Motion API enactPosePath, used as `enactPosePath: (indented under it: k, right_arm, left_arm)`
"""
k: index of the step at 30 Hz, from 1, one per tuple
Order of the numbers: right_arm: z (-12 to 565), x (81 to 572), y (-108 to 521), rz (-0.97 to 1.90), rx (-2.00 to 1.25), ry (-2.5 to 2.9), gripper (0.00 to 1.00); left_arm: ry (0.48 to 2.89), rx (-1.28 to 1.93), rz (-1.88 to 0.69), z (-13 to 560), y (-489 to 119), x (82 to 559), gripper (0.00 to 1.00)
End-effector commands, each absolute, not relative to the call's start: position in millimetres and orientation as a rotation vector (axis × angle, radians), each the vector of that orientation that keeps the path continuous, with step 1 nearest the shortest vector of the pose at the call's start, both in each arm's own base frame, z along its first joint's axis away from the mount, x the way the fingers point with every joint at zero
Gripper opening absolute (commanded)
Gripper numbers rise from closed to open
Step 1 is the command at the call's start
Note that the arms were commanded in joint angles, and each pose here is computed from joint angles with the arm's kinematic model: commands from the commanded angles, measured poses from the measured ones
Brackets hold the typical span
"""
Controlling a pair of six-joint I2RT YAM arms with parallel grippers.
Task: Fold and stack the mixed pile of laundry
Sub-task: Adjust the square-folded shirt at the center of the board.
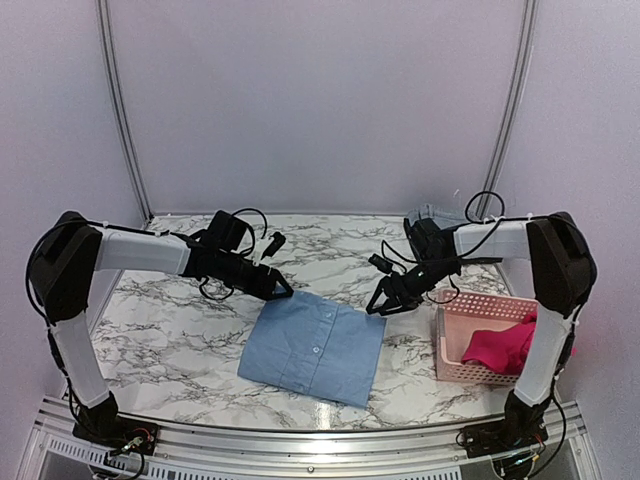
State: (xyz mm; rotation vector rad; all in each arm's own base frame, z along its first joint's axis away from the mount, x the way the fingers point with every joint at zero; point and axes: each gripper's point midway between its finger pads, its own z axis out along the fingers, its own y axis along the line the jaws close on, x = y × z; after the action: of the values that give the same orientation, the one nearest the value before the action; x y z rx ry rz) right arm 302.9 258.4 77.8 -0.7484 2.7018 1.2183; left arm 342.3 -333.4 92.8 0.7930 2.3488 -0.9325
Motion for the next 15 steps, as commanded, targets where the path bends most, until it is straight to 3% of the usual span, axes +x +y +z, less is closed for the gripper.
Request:
enactPosePath:
  k: [1,4,9,11,15]
  right_arm:
    - [64.7,290.2,278.9,1.259,-0.883,2.684,0.68]
    - [59.2,286.1,281.1,1.204,-0.918,2.708,0.62]
    - [71.5,286.7,281.6,1.19,-0.923,2.694,0.43]
    - [84.3,289.6,285.3,1.188,-0.926,2.667,0.43]
    - [100.4,292.5,290.7,1.182,-0.934,2.639,0.45]
  left_arm:
    - [2.331,0.717,-1.081,93.5,-332.3,344.9,0.39]
    - [2.315,0.656,-1.128,95.4,-323.5,345.3,0.29]
    - [2.316,0.615,-1.192,92.1,-320.3,343.3,0.06]
    - [2.32,0.613,-1.201,90.0,-319.8,341.3,0.01]
    - [2.325,0.608,-1.197,87.8,-317.2,339.9,0.01]
